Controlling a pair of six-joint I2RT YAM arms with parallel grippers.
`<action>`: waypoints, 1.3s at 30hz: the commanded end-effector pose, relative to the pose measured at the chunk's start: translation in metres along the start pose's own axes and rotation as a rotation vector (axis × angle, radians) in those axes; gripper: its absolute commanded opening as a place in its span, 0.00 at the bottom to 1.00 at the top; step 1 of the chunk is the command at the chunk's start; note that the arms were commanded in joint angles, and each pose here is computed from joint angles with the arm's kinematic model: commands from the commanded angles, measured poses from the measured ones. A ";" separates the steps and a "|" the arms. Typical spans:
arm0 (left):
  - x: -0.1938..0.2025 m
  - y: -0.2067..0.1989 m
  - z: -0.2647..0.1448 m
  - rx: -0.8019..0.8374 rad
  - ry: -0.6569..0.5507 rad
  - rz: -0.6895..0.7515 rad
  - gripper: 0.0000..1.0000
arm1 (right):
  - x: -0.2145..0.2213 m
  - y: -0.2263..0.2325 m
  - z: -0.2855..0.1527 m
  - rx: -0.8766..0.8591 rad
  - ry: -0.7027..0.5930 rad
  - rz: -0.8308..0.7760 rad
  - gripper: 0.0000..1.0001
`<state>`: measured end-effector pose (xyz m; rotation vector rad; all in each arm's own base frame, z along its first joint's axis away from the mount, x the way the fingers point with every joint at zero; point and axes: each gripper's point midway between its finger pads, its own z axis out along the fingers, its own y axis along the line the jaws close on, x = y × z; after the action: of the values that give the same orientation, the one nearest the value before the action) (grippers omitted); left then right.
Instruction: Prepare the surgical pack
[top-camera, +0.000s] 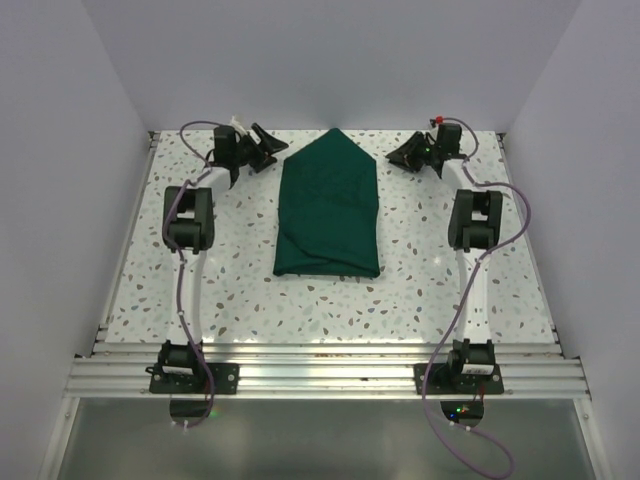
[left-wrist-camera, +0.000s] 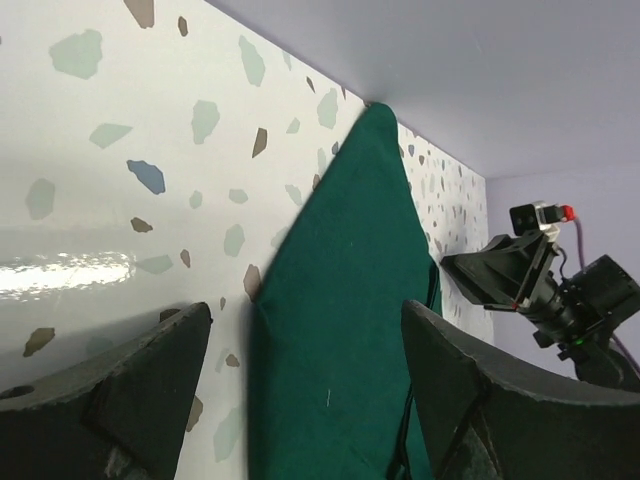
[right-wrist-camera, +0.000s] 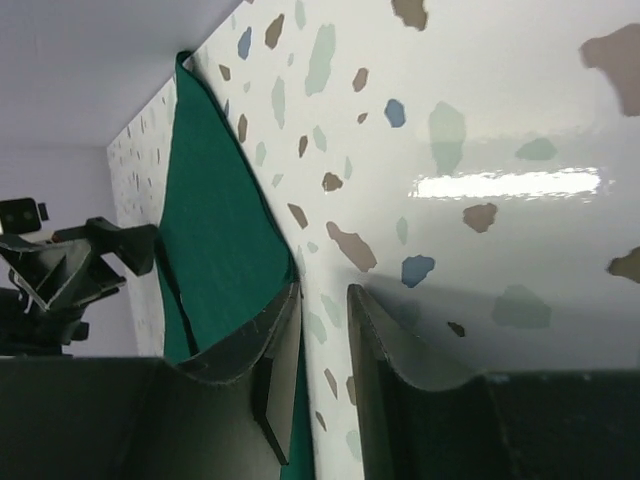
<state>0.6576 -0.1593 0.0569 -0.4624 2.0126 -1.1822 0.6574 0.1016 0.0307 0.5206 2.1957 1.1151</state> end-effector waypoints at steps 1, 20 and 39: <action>0.020 -0.004 0.001 -0.089 0.041 0.085 0.82 | 0.049 0.007 0.005 0.054 0.139 -0.118 0.32; 0.043 0.012 0.013 -0.156 0.110 0.100 0.57 | 0.075 0.009 0.038 0.062 0.164 -0.129 0.31; 0.008 -0.057 -0.012 0.009 0.086 0.085 0.00 | 0.034 0.104 0.006 -0.060 0.082 -0.080 0.00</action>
<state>0.6416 -0.1851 0.0341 -0.4142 2.1785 -1.1331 0.6400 0.1786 0.0325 0.4013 2.3080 1.1509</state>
